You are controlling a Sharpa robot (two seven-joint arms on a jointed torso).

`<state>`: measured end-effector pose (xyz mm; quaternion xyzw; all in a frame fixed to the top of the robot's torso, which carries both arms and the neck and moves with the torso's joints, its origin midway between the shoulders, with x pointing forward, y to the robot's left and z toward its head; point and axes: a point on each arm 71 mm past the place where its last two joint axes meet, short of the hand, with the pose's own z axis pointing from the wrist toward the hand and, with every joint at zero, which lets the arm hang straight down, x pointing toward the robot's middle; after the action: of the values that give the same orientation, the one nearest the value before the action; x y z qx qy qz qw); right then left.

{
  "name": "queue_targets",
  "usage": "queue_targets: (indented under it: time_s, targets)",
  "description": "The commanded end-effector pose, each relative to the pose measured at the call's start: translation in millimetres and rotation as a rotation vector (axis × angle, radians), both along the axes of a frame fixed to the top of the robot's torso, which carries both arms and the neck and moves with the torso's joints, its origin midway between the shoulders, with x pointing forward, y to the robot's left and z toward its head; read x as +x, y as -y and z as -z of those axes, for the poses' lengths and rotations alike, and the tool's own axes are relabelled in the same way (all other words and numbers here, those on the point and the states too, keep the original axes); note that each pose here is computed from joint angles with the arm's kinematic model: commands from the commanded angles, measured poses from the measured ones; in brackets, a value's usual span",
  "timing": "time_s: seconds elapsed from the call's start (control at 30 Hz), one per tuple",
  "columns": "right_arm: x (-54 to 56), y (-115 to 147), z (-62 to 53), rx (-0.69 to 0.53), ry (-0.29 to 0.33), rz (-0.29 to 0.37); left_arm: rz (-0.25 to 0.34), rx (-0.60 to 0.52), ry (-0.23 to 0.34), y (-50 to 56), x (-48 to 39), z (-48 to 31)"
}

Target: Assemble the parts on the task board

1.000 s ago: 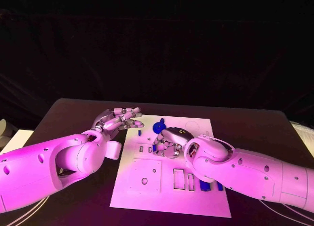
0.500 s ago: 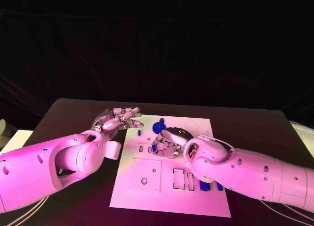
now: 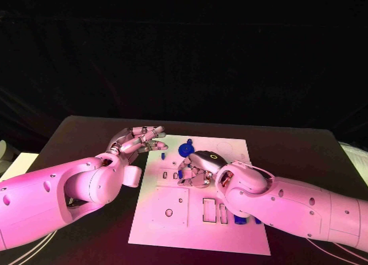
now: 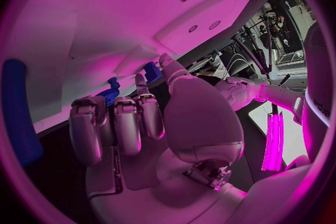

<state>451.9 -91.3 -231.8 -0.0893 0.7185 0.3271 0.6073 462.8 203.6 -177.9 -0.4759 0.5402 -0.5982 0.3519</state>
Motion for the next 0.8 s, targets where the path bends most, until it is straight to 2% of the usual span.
queue_targets:
  time_s: [0.03,0.2,0.33,0.43,0.5,0.6,0.67,0.8]
  targets:
    - [-2.4,0.9,-7.1,0.060,0.064,-0.007,0.021,-0.012,0.001,2.1,0.0,-0.5]
    - [-10.0,2.3,-16.5,0.121,0.097,-0.061,0.028,0.005,-0.006,1.1,1.1,0.9]
    - [-18.0,7.5,-30.5,0.190,0.124,-0.112,0.038,0.036,-0.010,0.2,2.0,2.4]
    - [-21.0,14.5,-42.4,0.239,0.117,-0.147,0.066,0.089,-0.022,0.7,3.1,5.3]
    - [-21.4,21.5,-50.4,0.257,0.083,-0.171,0.094,0.143,-0.035,1.9,3.4,8.0]
    - [-18.8,39.2,-65.3,0.283,0.011,-0.177,0.171,0.264,-0.076,4.9,3.2,14.9]
    - [-15.9,54.3,-74.9,0.303,-0.027,-0.157,0.236,0.373,-0.109,6.7,2.6,20.4]
    - [-4.1,85.1,-94.4,0.345,-0.046,-0.078,0.347,0.609,-0.174,8.9,1.9,29.0]
